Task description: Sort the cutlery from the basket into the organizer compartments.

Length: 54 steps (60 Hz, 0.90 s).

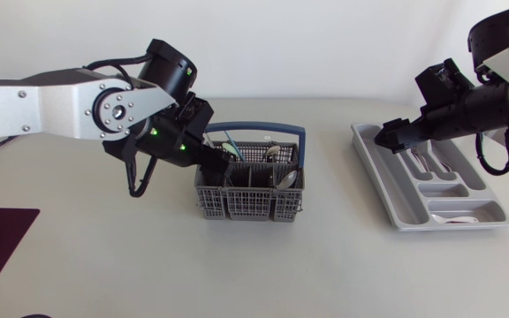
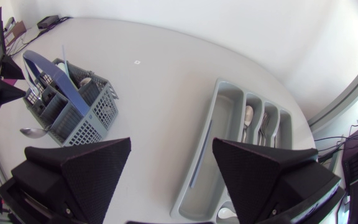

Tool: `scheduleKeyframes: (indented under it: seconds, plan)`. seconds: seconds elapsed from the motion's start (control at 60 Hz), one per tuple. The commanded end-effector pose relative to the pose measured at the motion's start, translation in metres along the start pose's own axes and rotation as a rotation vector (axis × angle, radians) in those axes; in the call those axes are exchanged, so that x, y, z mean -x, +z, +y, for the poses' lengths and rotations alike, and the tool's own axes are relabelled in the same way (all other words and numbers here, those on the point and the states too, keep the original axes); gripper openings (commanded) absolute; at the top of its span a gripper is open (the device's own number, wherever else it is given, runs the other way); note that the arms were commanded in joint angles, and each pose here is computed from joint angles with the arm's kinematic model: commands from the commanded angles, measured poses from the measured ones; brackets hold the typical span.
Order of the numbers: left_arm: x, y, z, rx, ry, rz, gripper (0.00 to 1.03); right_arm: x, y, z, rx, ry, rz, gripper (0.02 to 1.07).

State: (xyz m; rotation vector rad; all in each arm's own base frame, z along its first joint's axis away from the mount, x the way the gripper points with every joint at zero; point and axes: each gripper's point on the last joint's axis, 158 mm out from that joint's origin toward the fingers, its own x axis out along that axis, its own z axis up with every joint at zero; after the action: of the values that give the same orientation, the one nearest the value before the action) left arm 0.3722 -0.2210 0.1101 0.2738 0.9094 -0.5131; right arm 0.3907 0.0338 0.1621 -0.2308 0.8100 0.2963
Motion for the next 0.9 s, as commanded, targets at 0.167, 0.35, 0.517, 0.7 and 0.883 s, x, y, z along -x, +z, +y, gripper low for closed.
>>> scheduleKeyframes:
  seconds: [0.167, 0.35, 0.517, 0.7, 0.883]
  plan:
    - [-0.016, 0.015, 0.007, 0.07, 0.028, -0.006, 0.6, -0.002, -0.016, 0.007, -0.024, 0.008, 0.026, 0.97]
    - [-0.024, 0.018, 0.007, 0.094, 0.028, -0.009, 0.47, -0.006, -0.02, 0.012, -0.022, 0.015, 0.03, 0.97]
    - [-0.03, 0.019, 0.007, 0.105, 0.029, -0.01, 0.33, -0.009, -0.024, 0.017, -0.013, 0.018, 0.032, 0.97]
    - [-0.035, 0.017, 0.001, 0.1, 0.02, -0.005, 0.21, -0.006, -0.024, 0.019, -0.006, 0.008, 0.026, 0.97]
    - [-0.037, 0.014, -0.007, 0.083, 0.011, 0.003, 0.03, -0.005, -0.027, 0.025, 0.007, 0.008, 0.026, 0.97]
